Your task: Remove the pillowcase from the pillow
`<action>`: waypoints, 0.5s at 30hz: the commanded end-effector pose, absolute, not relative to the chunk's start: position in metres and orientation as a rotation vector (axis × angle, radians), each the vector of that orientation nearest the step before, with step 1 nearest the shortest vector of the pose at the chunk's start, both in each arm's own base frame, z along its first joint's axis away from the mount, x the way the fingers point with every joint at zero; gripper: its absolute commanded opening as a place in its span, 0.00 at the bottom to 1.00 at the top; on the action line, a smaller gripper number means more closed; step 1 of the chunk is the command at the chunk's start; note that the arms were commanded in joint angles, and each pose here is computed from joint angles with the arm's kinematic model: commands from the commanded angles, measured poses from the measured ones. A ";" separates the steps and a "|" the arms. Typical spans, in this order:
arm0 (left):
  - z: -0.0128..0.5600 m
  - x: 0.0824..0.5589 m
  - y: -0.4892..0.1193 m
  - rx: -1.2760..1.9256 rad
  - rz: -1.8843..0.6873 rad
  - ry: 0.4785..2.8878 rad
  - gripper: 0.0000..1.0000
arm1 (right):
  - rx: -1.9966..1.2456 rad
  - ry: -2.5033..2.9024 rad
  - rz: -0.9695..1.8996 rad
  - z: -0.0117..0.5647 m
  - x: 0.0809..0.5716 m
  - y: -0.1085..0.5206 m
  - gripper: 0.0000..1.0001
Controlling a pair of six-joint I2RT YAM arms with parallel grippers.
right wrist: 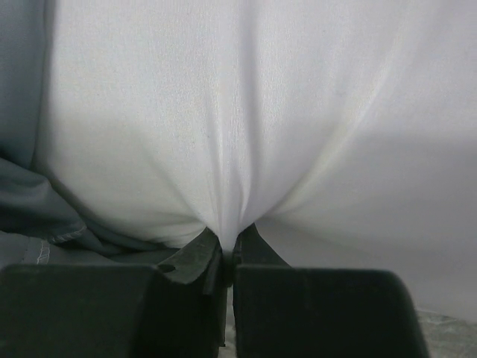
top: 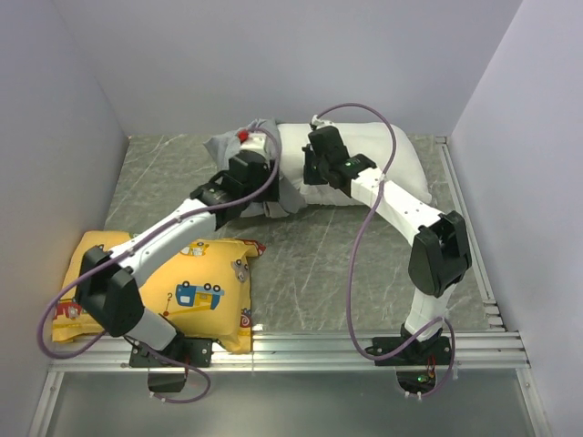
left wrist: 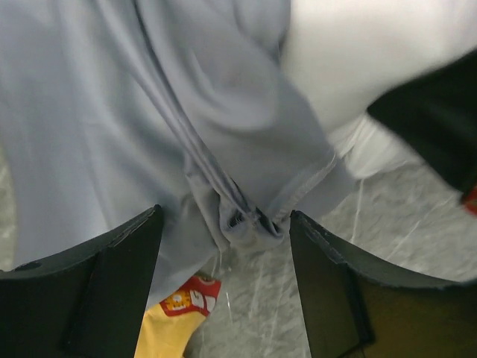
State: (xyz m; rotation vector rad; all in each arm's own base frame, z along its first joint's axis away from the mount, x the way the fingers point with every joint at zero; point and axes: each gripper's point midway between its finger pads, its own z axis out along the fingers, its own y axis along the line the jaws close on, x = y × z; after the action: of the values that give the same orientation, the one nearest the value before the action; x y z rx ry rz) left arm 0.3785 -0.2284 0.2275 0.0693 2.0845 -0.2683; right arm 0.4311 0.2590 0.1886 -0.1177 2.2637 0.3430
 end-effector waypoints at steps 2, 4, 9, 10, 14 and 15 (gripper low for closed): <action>0.215 0.377 -0.238 0.051 -0.223 2.097 0.74 | -0.044 2.023 0.449 0.287 0.445 0.257 0.00; 0.211 0.381 -0.232 0.026 -0.174 2.091 0.74 | -0.043 2.024 0.450 0.286 0.444 0.255 0.00; 0.199 0.399 -0.228 -0.011 -0.078 2.081 0.74 | -0.039 2.016 0.471 0.287 0.439 0.255 0.00; 0.201 0.402 -0.227 -0.017 -0.057 2.084 0.70 | -0.035 2.014 0.459 0.288 0.439 0.252 0.00; 0.193 0.413 -0.208 -0.074 0.078 2.093 0.24 | -0.021 2.017 0.426 0.290 0.440 0.237 0.00; 0.192 0.415 -0.201 -0.086 0.093 2.089 0.12 | -0.002 2.003 0.419 0.296 0.441 0.227 0.00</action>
State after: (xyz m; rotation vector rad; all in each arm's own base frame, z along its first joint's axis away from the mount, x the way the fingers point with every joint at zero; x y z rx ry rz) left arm 0.4006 -0.2264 0.1758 0.0015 2.1447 -0.0118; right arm 0.4309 0.2500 0.1966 -0.1014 2.2594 0.3491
